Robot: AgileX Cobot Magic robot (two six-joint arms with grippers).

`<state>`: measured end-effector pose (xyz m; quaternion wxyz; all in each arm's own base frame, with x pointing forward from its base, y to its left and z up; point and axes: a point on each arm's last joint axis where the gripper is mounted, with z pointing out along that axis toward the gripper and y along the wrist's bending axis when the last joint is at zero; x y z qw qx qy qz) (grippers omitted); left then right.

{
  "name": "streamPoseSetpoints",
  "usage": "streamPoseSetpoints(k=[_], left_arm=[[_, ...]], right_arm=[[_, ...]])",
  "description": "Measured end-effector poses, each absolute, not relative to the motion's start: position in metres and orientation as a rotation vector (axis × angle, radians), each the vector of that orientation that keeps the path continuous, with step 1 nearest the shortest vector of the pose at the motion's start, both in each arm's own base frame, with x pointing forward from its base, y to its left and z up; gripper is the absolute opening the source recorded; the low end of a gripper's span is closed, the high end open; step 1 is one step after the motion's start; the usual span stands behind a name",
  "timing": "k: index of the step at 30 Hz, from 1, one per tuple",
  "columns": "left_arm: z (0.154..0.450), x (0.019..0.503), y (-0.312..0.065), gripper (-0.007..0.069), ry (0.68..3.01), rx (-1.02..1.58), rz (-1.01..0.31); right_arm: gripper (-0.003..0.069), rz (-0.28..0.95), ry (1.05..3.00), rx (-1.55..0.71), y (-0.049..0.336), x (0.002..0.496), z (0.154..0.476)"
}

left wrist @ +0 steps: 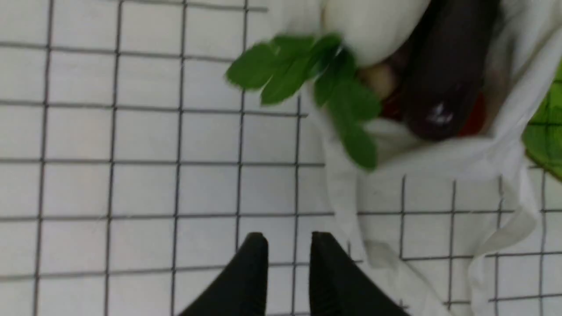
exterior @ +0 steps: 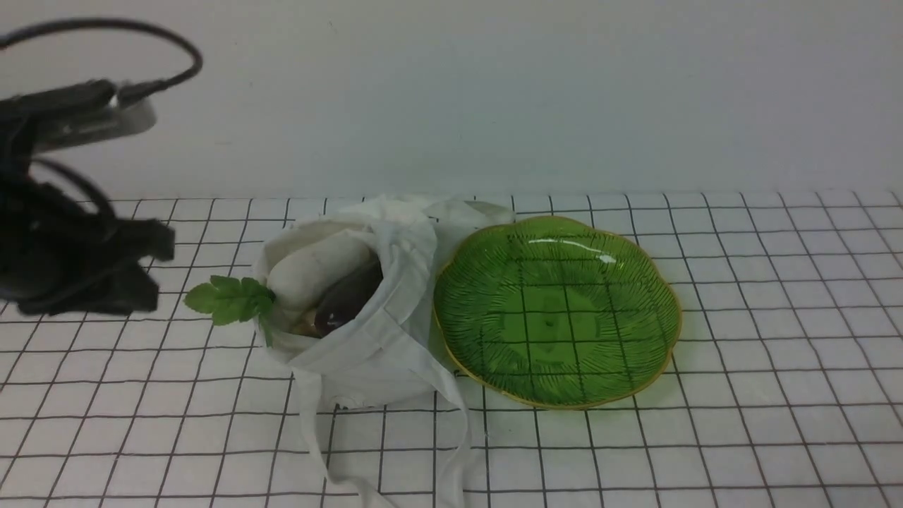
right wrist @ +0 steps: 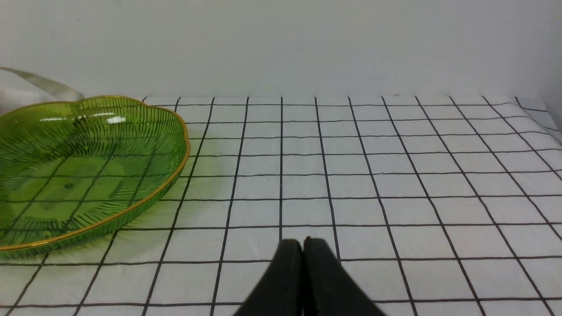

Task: Take vegetables from bag on white checkered tablecloth place on plate.
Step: 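Reach the gripper into the cloth bag toward the vegetables inside, then take the vegetable out of the bag and place it on the dish with the left gripper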

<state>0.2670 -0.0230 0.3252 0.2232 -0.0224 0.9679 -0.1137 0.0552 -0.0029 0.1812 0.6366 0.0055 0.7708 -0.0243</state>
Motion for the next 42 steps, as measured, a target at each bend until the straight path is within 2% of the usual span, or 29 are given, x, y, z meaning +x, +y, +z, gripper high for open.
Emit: streamPoseSetpoints(k=[3, 4, 6, 10, 15, 20, 22, 25, 29, 32, 33, 35, 36, 39, 42], left_arm=[[0.320, 0.308, -0.044, 0.0298, 2.689, 0.099, -0.356], [0.319, 0.310, -0.046, 0.0306, 2.690, 0.110, -0.356], [0.309, 0.340, -0.067, 0.0409, 2.709, 0.237, -0.365], [0.285, 0.381, -0.097, 0.0523, 2.764, 0.418, -0.334], [0.254, 0.414, -0.114, 0.0552, 2.831, 0.536, -0.225], [0.226, 0.432, -0.117, 0.0537, 2.873, 0.588, -0.139], [0.223, 0.433, -0.118, 0.0522, 2.882, 0.584, -0.133], [0.220, 0.433, -0.116, 0.0462, 2.892, 0.570, -0.103], [0.221, 0.434, -0.115, 0.0461, 2.893, 0.565, -0.059], [0.227, 0.433, -0.113, 0.0461, 2.900, 0.557, -0.031], [0.243, 0.430, -0.111, 0.0461, 2.882, 0.546, -0.020], [0.256, 0.429, -0.111, 0.0461, 2.857, 0.537, -0.023], [0.282, 0.425, -0.110, 0.0461, 2.795, 0.524, -0.029], [0.330, 0.417, -0.109, 0.0461, 2.668, 0.487, -0.056], [0.375, 0.400, -0.114, 0.0461, 2.558, 0.435, -0.216]], right_arm=[[-0.0015, -0.056, 1.761, 0.013, -0.003, 0.055, 0.181], [-0.0015, -0.056, 1.761, 0.013, -0.003, 0.055, 0.181], [-0.0015, -0.056, 1.761, 0.013, -0.003, 0.055, 0.181], [-0.0015, -0.056, 1.761, 0.013, -0.003, 0.055, 0.181], [-0.0018, -0.056, 1.761, 0.013, -0.003, 0.055, 0.181], [-0.0018, -0.056, 1.761, 0.013, -0.003, 0.055, 0.181], [-0.0018, -0.056, 1.761, 0.013, -0.003, 0.055, 0.181], [-0.0018, -0.056, 1.761, 0.013, -0.003, 0.055, 0.181], [-0.0018, -0.056, 1.761, 0.013, -0.003, 0.055, 0.181], [-0.0018, -0.056, 1.761, 0.013, -0.003, 0.055, 0.181], [-0.0018, -0.056, 1.761, 0.013, -0.003, 0.055, 0.181], [-0.0018, -0.056, 1.761, 0.013, -0.003, 0.055, 0.181], [-0.0018, -0.056, 1.761, 0.013, -0.003, 0.055, 0.181], [-0.0018, -0.056, 1.761, 0.013, -0.003, 0.055, 0.181], [-0.0018, -0.056, 1.761, 0.013, -0.003, 0.055, 0.181]])
